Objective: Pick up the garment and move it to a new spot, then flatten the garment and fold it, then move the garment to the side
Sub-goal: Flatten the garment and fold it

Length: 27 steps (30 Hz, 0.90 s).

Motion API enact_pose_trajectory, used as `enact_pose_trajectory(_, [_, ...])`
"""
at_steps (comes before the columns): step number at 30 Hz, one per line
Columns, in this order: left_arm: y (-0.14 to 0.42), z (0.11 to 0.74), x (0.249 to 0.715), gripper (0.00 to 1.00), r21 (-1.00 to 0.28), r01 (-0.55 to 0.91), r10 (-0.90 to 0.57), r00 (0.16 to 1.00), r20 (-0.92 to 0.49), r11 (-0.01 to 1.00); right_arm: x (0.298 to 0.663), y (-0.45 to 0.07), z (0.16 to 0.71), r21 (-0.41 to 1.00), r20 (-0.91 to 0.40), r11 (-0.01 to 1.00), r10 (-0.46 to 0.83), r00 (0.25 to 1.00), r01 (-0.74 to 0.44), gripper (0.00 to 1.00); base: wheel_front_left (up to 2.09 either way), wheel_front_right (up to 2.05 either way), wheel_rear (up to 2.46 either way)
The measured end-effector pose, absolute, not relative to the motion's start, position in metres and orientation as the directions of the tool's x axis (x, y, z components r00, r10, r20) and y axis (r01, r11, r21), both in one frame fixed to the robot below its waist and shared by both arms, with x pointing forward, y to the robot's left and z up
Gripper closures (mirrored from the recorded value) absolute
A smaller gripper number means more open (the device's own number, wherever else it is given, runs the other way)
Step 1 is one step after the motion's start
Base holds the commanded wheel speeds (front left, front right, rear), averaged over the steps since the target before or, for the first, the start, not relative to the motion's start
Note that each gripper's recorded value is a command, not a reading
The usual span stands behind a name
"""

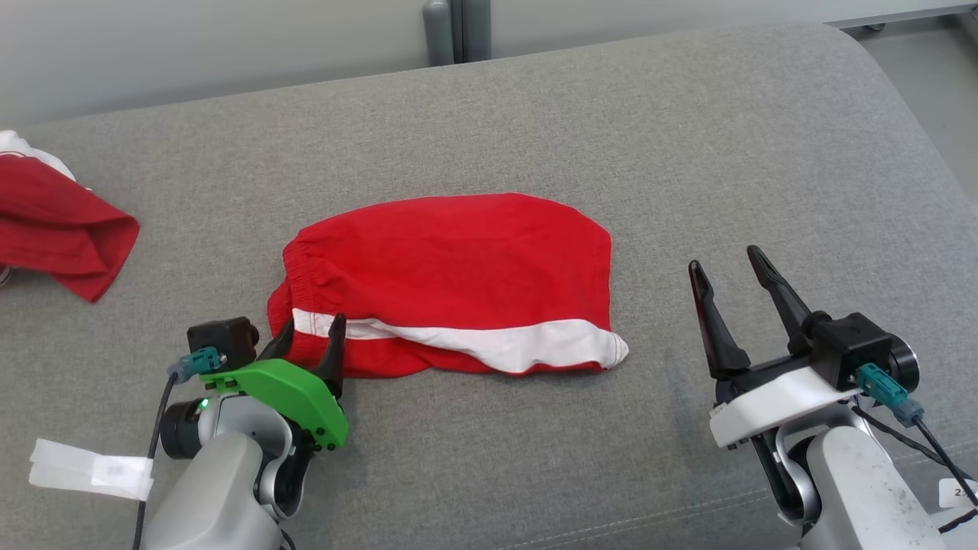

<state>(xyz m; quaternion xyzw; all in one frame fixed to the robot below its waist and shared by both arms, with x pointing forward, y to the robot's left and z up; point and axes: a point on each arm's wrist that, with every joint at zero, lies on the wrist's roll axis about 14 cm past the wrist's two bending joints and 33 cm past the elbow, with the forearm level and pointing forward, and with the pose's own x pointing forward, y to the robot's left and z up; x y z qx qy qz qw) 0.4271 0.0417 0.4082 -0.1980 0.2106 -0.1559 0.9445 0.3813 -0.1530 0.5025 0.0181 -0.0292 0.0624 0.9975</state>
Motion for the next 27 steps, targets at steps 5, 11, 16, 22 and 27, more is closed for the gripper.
enact_pose_trajectory(5, [0.031, 0.412, 0.434, 0.0, -0.43, 0.254, -0.41, 0.854, -0.321, 0.866, 0.379, -0.158, 0.499, 0.032, 0.048, 0.994, 0.107, 0.993, -0.109, 0.0, 0.0, 0.0, 0.0])
enact_pose_trajectory(11, [0.026, 0.406, 0.432, 0.68, -0.414, 0.271, -0.426, 0.835, -0.348, 0.869, 0.379, -0.164, 0.498, 0.033, 0.044, 0.995, 0.089, 0.995, -0.091, 0.0, 0.0, 0.0, 0.0])
enact_pose_trajectory(16, [0.027, 0.407, 0.434, 1.0, -0.411, 0.271, -0.426, 0.835, -0.35, 0.87, 0.38, -0.166, 0.498, 0.034, 0.045, 0.996, 0.082, 0.996, -0.084, 0.0, 0.0, 0.0, 0.0])
enact_pose_trajectory(22, [0.028, 0.42, 0.439, 1.0, -0.426, 0.284, -0.43, 0.851, -0.3, 0.859, 0.382, -0.162, 0.496, 0.034, 0.042, 0.995, 0.094, 0.995, -0.095, 0.0, 0.0, 0.0, 0.0])
enact_pose_trajectory(27, [0.043, 0.437, 0.449, 1.0, -0.486, 0.235, -0.379, 0.899, -0.222, 0.842, 0.377, -0.149, 0.483, 0.043, 0.002, 0.989, 0.142, 0.99, -0.142, 0.0, 0.0, 0.0, 0.0])
